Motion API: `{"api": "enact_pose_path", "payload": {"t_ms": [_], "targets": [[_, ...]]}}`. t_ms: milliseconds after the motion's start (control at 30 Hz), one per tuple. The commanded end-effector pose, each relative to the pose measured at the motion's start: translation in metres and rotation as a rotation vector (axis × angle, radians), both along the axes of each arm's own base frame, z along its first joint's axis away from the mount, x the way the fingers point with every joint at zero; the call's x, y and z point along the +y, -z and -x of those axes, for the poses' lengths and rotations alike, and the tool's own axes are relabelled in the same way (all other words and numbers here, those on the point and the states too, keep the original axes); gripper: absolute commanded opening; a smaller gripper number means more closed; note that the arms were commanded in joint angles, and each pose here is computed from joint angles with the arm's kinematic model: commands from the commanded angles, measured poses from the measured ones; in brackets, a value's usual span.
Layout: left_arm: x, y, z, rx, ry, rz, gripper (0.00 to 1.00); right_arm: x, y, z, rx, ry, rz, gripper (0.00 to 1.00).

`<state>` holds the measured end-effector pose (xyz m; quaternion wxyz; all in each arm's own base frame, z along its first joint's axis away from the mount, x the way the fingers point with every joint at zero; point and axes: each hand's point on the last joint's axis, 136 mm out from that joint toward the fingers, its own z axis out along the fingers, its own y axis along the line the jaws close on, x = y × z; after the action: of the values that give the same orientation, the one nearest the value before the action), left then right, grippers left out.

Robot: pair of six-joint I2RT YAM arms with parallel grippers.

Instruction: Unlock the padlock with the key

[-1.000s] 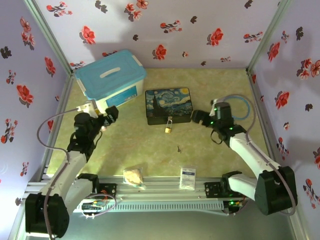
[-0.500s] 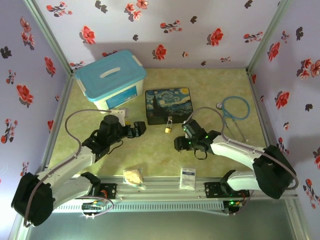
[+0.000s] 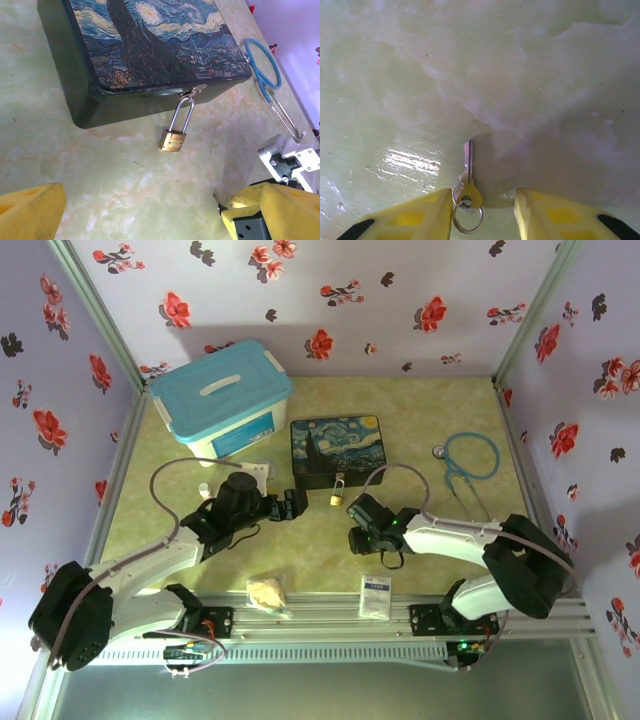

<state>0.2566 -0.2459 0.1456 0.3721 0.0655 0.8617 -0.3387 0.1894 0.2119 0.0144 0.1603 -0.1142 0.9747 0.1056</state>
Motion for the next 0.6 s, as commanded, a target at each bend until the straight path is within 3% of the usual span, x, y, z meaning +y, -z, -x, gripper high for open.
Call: {"api": "enact_pose_path", "payload": {"t_ms": [0, 267, 467, 567], "targets": [[-0.008, -0.015, -0.006, -0.031, -0.013, 0.038, 1.00, 0.000, 0.013, 0.002, 0.006, -0.019, 0.057, 0.34], [-0.009, -0.009, -0.004, -0.012, -0.015, 0.038, 1.00, 0.001, 0.021, 0.011, 0.006, -0.071, 0.132, 0.27], [-0.009, -0.006, -0.004, -0.005, -0.019, 0.038, 1.00, 0.010, 0.025, 0.013, 0.008, -0.104, 0.089, 0.09], [-0.009, -0.004, -0.004, -0.001, -0.015, 0.032, 1.00, 0.010, 0.024, 0.014, 0.008, -0.132, 0.086, 0.04]]}}
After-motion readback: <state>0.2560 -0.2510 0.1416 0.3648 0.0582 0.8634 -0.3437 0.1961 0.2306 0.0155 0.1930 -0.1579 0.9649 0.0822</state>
